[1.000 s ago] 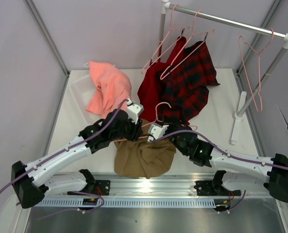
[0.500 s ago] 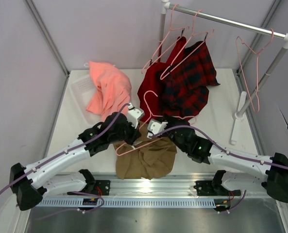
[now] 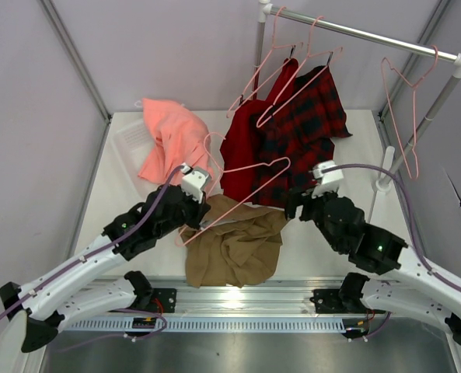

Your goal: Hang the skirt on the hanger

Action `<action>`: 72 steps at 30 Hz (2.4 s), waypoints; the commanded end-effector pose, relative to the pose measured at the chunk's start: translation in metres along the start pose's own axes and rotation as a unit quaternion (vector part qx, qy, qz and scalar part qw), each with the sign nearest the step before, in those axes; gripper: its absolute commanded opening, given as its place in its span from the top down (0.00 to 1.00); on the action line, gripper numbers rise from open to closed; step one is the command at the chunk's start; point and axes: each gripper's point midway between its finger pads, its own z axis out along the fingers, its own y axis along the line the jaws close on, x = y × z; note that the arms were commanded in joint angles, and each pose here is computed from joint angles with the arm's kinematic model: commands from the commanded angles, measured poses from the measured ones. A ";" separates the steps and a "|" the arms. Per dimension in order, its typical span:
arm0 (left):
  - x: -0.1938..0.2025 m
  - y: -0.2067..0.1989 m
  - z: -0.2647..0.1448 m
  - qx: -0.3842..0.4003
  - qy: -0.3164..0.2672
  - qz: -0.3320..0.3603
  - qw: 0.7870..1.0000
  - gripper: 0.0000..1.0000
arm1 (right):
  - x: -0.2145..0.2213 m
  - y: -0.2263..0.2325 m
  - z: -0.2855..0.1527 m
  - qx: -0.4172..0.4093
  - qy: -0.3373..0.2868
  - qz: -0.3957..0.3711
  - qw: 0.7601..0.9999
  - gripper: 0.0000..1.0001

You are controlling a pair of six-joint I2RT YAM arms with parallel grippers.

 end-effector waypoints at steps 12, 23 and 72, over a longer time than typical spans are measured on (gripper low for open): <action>-0.005 -0.011 -0.007 0.021 0.003 0.091 0.996 1.00 | 0.096 -0.034 -0.031 0.113 0.048 0.358 0.926 0.28; -0.002 -0.013 -0.005 0.028 -0.003 0.087 0.996 1.00 | 0.129 -0.035 0.006 0.091 0.097 0.352 0.926 0.42; 0.008 -0.027 -0.007 0.048 0.017 0.099 0.994 0.99 | 0.143 -0.054 0.030 0.119 0.111 0.376 0.912 1.00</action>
